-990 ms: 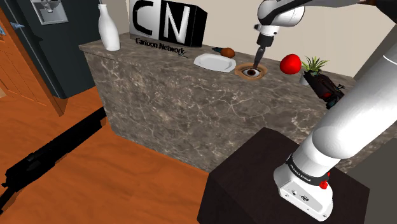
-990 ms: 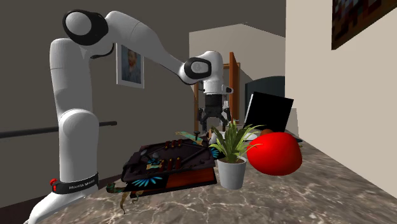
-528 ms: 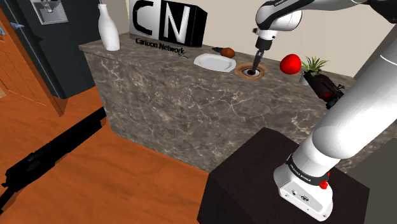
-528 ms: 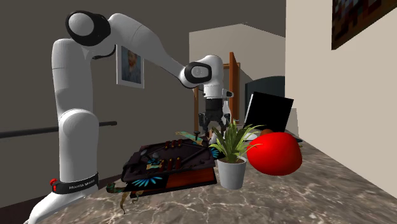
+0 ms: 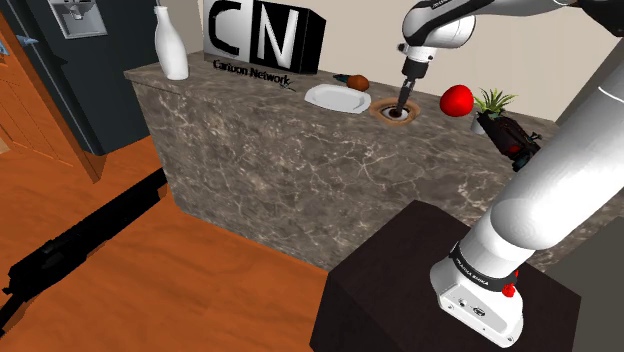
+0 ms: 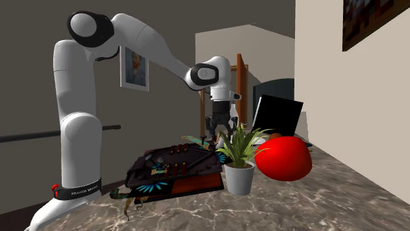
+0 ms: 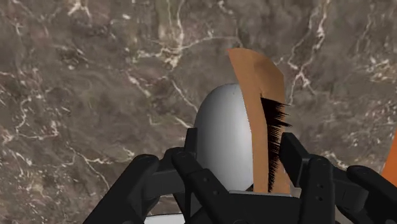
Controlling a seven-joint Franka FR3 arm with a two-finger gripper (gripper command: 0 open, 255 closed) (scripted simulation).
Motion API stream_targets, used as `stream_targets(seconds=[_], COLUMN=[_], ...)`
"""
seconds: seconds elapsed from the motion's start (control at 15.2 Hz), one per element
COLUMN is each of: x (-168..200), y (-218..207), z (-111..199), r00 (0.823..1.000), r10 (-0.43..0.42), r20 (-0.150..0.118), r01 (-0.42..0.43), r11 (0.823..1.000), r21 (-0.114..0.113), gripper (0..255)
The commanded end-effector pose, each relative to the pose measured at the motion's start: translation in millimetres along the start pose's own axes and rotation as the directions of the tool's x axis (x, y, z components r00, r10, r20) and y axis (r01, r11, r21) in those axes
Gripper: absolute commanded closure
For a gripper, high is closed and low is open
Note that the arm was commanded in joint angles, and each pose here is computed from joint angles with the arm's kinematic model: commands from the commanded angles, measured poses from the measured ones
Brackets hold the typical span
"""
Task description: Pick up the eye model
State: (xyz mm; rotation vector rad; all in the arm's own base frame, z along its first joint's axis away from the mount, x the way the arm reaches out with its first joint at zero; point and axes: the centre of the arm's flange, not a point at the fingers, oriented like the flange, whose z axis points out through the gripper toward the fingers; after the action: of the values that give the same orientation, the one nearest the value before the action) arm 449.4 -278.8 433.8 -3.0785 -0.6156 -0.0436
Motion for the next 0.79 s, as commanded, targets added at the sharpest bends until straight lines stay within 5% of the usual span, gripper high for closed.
stream_targets(seconds=[0.0, 0.73], x=[0.7, 2.3], y=[-0.6, -0.4], z=[-7.0, -65.1], r00=[1.0, 1.0], r10=[-0.001, -0.001], r20=[0.002, 0.002], r01=[0.001, 0.001], r11=[1.0, 1.0], r21=[0.003, 0.003], gripper=[255, 255])
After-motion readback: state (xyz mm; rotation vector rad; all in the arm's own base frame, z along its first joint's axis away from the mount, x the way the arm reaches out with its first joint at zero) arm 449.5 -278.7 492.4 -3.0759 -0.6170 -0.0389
